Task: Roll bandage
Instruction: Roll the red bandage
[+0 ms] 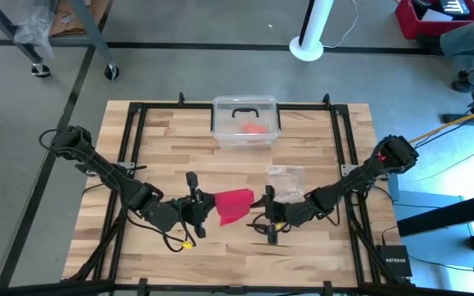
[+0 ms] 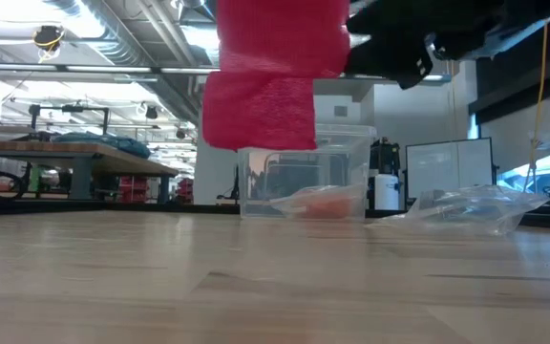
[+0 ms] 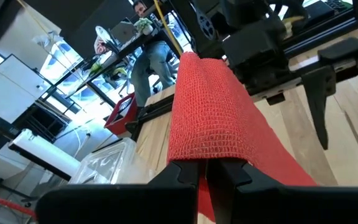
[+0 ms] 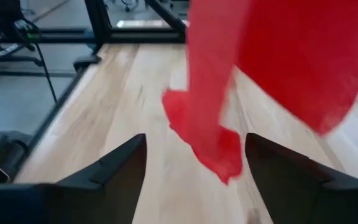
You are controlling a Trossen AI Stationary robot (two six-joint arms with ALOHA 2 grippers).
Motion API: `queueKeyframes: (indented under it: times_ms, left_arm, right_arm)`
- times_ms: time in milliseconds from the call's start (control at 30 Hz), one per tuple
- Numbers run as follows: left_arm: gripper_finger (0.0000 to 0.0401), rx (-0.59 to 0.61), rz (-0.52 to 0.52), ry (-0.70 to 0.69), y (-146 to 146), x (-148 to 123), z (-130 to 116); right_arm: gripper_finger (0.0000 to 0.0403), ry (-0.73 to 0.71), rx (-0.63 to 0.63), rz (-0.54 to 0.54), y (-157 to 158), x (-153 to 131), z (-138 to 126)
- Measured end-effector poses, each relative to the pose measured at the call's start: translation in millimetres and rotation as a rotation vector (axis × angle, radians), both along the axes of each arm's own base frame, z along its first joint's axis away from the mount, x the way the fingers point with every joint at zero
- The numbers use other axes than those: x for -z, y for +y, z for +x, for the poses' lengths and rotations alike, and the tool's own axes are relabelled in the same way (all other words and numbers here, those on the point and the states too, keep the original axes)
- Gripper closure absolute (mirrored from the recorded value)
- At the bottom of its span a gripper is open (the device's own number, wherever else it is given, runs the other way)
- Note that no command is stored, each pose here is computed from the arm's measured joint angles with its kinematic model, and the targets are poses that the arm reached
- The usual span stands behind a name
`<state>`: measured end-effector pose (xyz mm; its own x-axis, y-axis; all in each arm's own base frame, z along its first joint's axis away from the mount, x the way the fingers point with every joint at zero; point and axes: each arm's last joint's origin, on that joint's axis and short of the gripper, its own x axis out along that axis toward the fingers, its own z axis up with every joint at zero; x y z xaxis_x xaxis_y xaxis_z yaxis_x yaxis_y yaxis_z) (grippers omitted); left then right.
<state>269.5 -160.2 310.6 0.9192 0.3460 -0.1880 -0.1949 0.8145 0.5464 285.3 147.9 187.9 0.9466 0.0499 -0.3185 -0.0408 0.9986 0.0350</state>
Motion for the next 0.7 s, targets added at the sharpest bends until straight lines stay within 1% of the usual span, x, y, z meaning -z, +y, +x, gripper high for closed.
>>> queueKeyframes:
  times_ms: [67,167,267,367,433,467,500,567,633,700]
  left_arm:
    - [0.0397,0.000,0.000,0.000,0.0,0.0,0.0]
    - [0.0397,0.000,-0.001,0.000,0.0,0.0,0.0]
    - [0.0397,0.000,-0.001,0.000,0.0,0.0,0.0]
    - [0.0397,-0.001,-0.002,-0.001,0.2,0.0,0.1]
    - [0.0397,-0.005,-0.007,-0.003,1.0,0.0,0.6]
    - [0.0397,-0.006,-0.008,-0.003,1.1,0.0,0.6]
    - [0.0397,-0.006,-0.008,-0.002,1.1,0.1,0.6]
    - [0.0397,-0.006,-0.005,0.002,1.4,0.5,0.6]
    - [0.0397,-0.007,-0.005,0.005,1.4,0.9,0.5]
    - [0.0397,-0.007,-0.008,0.003,1.4,0.8,0.5]
  right_arm:
    - [0.0153,-0.014,-0.016,-0.005,1.5,-3.8,2.0]
    - [0.0198,-0.029,-0.025,-0.025,2.6,-7.7,3.9]
    - [0.0259,-0.036,-0.021,-0.035,2.6,-8.8,4.5]
    - [0.0327,-0.039,-0.026,-0.047,2.7,-9.1,4.5]
    - [0.0375,-0.059,-0.053,-0.053,4.3,-11.1,4.7]
    - [0.0388,-0.078,-0.079,-0.060,7.6,-13.7,3.2]
    - [0.0393,-0.104,-0.100,-0.076,11.4,-17.3,1.1]
    - [0.0385,-0.166,-0.139,-0.096,22.1,-32.5,-3.5]
    - [0.0381,-0.244,-0.170,-0.127,33.7,-57.3,-9.0]
    - [0.0388,-0.330,-0.186,-0.183,43.8,-85.4,-14.4]
